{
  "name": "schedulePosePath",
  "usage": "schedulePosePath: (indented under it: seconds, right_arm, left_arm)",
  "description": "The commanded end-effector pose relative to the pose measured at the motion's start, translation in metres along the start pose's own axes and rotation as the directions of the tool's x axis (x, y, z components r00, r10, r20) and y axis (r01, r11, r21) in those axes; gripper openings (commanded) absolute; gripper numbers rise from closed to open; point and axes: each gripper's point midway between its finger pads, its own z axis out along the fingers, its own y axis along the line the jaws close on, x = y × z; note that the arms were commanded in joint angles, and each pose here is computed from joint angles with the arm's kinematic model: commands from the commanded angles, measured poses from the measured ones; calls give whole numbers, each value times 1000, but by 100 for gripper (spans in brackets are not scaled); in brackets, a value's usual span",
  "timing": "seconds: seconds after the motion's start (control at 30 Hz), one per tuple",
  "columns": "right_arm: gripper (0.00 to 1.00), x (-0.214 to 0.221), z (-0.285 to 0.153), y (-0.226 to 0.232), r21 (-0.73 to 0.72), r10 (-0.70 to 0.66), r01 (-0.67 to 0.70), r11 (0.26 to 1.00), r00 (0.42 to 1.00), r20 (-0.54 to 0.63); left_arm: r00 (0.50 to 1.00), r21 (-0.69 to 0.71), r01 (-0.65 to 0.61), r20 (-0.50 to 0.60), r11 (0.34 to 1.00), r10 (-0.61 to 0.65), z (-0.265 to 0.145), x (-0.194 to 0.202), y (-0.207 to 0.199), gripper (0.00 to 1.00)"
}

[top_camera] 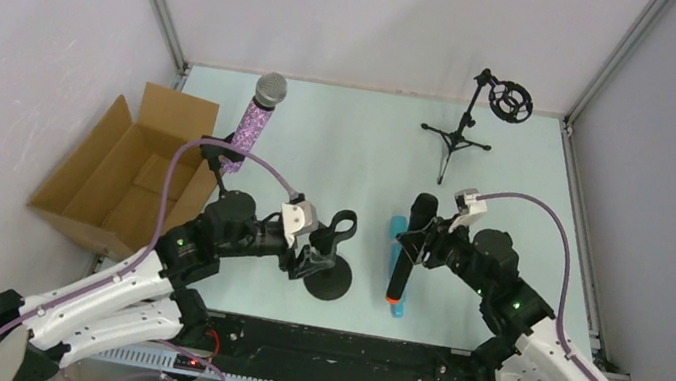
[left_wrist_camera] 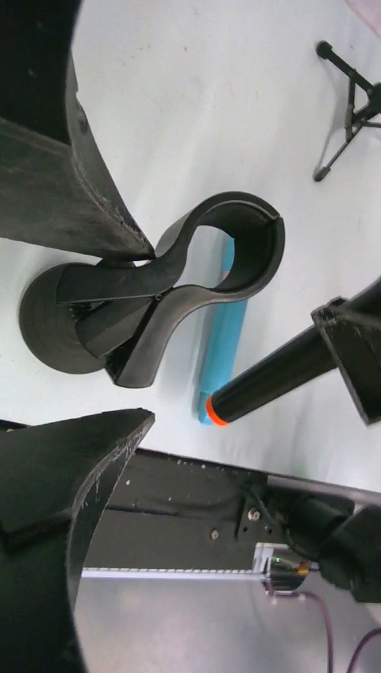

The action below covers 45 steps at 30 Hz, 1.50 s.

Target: Attach the microphones to the stand

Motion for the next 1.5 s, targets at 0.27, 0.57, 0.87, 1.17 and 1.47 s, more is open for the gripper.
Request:
schedulePosePath:
  seconds: [0.27,0.57,0.87,1.17,1.47]
  right_arm:
    - [0,-74,15,54,-133,-109,129,983,983,149]
    - [0,-90,38,77,-137,-206,231,963,963,175]
    - [0,-127,79,82,-152,-368,393,907,914,171]
    - [0,-69,83,102,-275,-444,439,855,895,46]
    - [0,-50,79,106,-284,-436,425,859,899,26]
  left_arm:
    - [997,67,-52,51,996,49,-4,-16,-5,99]
    - [996,-197,91,31,976,-86,-3,-9,35,100]
    - [998,-15,-15,67,1000,16,-16,-12,0,100]
    - [997,-35,-69,28,997,70,-25,3,2,100]
    - [999,-239,7,-49,971,-19,-13,26,37,100]
